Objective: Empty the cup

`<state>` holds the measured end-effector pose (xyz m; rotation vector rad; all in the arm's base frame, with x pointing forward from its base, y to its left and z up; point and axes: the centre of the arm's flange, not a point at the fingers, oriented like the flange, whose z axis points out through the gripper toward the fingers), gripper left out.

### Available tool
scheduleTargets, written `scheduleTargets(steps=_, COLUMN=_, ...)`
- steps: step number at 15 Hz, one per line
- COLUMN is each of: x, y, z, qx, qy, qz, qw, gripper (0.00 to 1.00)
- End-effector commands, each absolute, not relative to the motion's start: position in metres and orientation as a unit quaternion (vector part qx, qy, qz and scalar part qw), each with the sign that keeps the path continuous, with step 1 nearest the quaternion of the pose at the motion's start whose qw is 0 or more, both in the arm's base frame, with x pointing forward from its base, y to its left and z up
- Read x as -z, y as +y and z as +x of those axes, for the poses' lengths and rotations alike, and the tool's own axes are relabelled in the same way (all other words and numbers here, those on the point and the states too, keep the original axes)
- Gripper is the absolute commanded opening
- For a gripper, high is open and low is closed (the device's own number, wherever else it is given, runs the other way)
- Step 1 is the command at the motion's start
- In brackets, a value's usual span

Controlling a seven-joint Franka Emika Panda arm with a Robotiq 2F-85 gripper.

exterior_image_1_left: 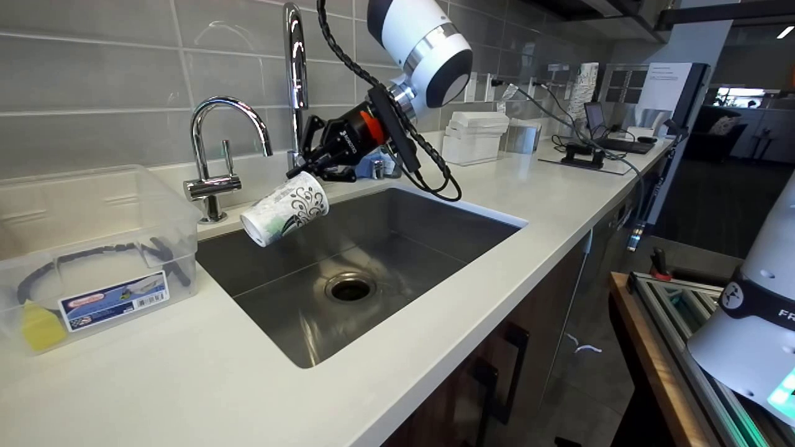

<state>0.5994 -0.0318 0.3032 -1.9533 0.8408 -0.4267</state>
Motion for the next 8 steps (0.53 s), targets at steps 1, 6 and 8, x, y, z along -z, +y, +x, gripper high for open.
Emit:
scheduleTargets(steps=1, x=-0.308, y=-0.041, z=0.59, qx=0.182, qy=0.336, qz=-0.772, qw=0.508, gripper=0.01)
scheduleTargets(steps=6, x=-0.313, y=-0.057, z=0.587, qx=0.184, qy=0.33, qz=-0.746, qw=0.549, gripper=0.01)
scheduleTargets(steps=8, x=-0.309, y=-0.059, z=0.585, qx=0.176, qy=0.328, qz=-0.748, qw=0.549, gripper=0.01)
